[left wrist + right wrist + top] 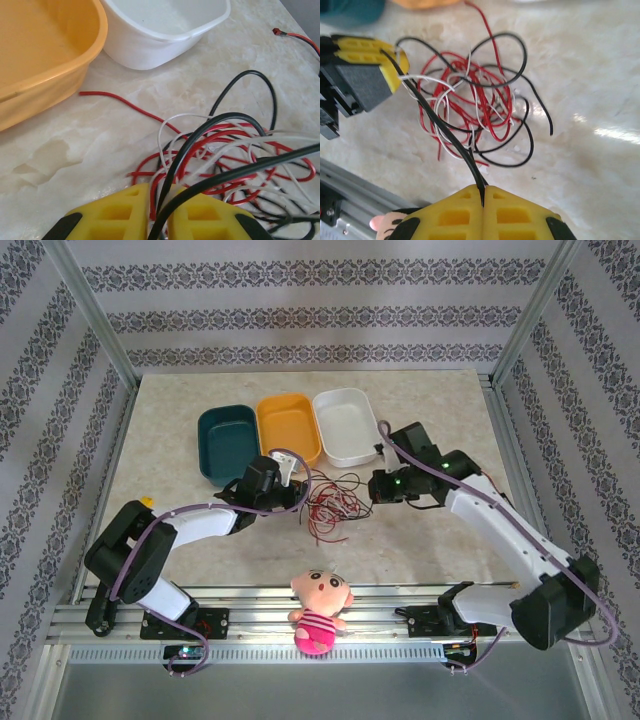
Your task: Untangle the cables
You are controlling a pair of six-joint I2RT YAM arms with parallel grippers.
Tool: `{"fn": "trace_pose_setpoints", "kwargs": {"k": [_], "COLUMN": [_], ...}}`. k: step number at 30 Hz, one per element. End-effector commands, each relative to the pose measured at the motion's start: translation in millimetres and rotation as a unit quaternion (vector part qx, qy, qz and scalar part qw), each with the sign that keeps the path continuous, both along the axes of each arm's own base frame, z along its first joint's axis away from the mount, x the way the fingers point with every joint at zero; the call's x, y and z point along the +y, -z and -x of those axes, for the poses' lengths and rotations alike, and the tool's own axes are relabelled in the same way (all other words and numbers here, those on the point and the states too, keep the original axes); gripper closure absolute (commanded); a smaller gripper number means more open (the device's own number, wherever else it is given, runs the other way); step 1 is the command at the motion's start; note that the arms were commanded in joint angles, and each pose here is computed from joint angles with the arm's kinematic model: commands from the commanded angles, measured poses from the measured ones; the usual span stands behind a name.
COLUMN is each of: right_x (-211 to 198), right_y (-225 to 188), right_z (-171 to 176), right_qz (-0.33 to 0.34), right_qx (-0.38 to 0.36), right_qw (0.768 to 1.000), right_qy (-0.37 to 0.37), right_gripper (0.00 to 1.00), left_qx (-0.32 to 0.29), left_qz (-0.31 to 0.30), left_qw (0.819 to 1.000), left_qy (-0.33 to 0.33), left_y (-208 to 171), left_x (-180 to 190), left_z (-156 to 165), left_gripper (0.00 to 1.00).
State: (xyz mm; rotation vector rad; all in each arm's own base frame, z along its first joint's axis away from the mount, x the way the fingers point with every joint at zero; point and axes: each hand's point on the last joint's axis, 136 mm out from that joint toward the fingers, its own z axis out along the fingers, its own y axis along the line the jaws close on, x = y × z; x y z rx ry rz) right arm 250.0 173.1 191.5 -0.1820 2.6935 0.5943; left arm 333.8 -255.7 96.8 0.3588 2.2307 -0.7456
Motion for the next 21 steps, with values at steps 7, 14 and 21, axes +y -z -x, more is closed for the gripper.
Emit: {"fn": "trace_pose_setpoints", "kwargs": {"k": [7,14,21], "right_x": [-35.4,-9.4,-3.1], "right_y": [-40.6,-71.3,-113.2], "right_z": [-4.7,-14.3,-25.6], "right_qz": [0.018,-0.066,-0.094], "right_qx": [-0.071,-0.122,-0.193], "right_qw": [0.996,0.990,0.977], "right_qy": [0.052,0.027,0.015], "right_gripper": [1.00,1.00,1.00], "left_qx": [0.018,0.018,0.016], "left_qz": [-0.029,-0.026,-0.035], "left_qw": [0.999,0.999,0.999], "left_qy": [-0.036,-0.020,-0.013], "left_y": [13.1,13.9,15.0], "left_x": [23.4,18.7,19.0], "left_z": [1.7,3.2,4.1], "left_gripper": [0.89,0.93,0.95]}}
